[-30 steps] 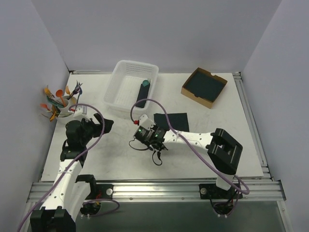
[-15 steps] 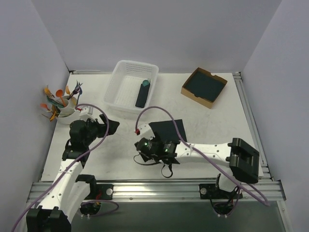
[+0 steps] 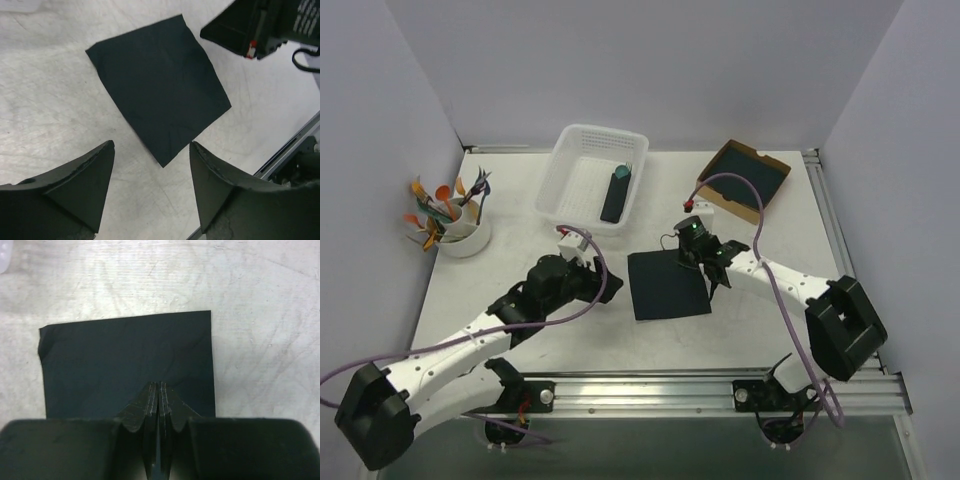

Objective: Place the utensils on the paper napkin and roll it up
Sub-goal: Move the napkin to the center of the board, then adjust the napkin at the center of the board, then pick up the utensils from the container.

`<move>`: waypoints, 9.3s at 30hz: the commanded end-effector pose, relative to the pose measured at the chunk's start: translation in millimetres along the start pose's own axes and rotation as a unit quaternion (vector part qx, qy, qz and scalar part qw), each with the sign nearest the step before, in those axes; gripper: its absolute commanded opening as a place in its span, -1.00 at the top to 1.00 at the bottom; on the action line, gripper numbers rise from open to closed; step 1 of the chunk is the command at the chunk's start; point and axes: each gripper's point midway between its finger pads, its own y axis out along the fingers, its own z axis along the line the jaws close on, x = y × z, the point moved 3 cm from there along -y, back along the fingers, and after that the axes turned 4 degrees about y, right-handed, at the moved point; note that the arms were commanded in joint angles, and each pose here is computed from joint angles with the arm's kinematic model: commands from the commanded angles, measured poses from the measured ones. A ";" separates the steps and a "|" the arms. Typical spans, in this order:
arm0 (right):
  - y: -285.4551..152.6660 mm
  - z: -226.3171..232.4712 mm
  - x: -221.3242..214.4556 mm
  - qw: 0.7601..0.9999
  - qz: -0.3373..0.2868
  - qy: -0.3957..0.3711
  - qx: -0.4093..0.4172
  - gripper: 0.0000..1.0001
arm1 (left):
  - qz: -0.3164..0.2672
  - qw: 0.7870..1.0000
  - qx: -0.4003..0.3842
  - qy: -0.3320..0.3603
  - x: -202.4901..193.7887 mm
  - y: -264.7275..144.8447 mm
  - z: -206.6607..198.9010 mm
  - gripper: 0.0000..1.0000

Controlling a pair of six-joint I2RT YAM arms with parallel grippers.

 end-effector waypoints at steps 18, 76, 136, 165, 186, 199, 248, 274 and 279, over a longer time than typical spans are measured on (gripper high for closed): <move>75.8 -32.5 14.2 0.999 0.018 0.027 -0.029 1.00 | 0.052 0.998 -0.037 0.003 -20.2 84.7 -50.4 0.95; -2.7 -59.9 -86.4 0.956 -0.015 0.216 -0.197 1.00 | 0.173 0.977 0.123 -0.034 -74.3 32.4 22.1 0.95; 54.5 -45.4 -47.3 0.955 -0.002 0.247 -0.167 0.53 | 0.174 0.952 0.241 -0.066 -35.2 107.9 107.1 0.93; 9.8 7.9 76.3 0.978 -0.106 0.179 -0.019 -0.07 | 0.123 0.961 0.235 -0.076 77.8 177.5 133.0 0.85; 12.0 53.8 110.8 0.981 -0.118 0.100 0.119 -0.12 | 0.073 0.952 0.290 -0.063 121.7 42.0 109.7 -0.49; 13.4 86.5 117.2 0.950 -0.151 0.028 0.272 -0.66 | -0.012 0.910 0.414 -0.022 184.6 -30.0 194.3 -0.89; 28.8 88.5 54.4 0.915 -0.155 0.128 0.350 -0.36 | 0.049 0.776 0.600 0.188 175.0 -3.4 333.6 -0.08; 35.6 90.8 49.5 0.914 -0.139 0.128 0.360 -0.36 | 0.051 0.734 0.649 0.193 165.3 -9.8 355.7 0.35; 36.3 92.0 49.0 0.912 -0.137 0.129 0.364 -0.35 | 0.043 0.726 0.661 0.186 167.6 -16.1 358.9 0.35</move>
